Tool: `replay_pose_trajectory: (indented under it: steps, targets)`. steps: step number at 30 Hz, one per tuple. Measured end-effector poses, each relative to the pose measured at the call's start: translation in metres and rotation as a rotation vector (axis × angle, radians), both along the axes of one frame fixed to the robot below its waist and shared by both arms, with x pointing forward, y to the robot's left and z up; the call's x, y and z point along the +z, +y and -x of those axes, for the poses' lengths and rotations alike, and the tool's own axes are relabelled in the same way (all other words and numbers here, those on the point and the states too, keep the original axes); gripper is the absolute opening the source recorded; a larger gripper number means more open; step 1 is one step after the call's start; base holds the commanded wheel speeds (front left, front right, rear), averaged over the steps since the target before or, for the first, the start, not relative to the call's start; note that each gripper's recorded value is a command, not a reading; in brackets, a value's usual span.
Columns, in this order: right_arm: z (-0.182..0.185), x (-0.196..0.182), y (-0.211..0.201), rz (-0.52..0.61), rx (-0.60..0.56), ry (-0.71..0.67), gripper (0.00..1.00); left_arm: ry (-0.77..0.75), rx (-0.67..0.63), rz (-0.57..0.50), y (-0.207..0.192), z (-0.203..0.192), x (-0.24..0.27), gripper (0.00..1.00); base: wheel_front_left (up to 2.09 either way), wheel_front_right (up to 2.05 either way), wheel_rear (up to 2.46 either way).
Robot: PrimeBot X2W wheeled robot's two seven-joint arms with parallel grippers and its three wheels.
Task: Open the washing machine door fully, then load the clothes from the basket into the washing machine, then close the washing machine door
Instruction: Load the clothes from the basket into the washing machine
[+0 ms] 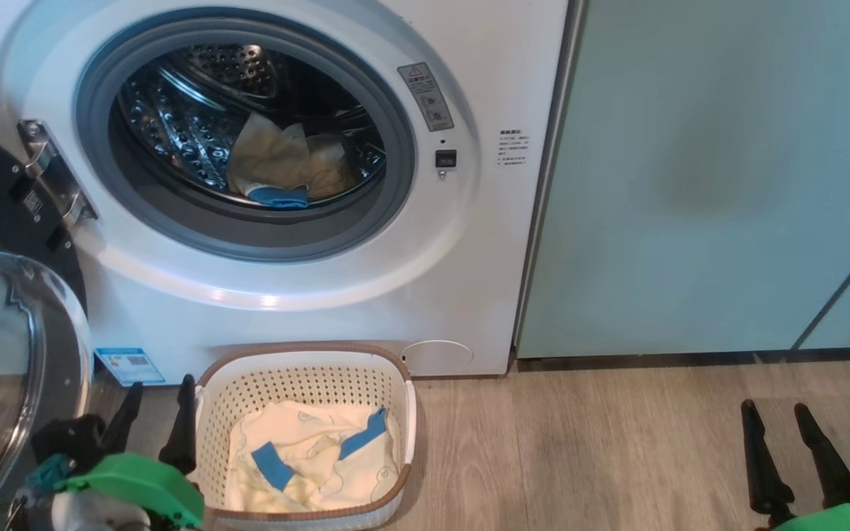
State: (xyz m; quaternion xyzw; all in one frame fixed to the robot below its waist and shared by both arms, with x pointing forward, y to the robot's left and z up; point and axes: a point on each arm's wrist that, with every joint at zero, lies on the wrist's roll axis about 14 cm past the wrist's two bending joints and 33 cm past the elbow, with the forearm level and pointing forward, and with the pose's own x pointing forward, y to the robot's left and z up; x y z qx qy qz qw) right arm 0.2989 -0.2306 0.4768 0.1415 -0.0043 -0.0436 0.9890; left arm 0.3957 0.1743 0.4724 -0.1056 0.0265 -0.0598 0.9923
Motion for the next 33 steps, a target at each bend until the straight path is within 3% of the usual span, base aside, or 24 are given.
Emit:
replay_pose_trajectory:
  steps: [33]
  targets:
    - [0.005, -0.004, -0.001, -0.002, -0.007, 0.012, 1.0, 0.06, 0.01, 0.001, 0.002, 0.016, -0.021, 1.0, 0.0, 0.0, 0.0]
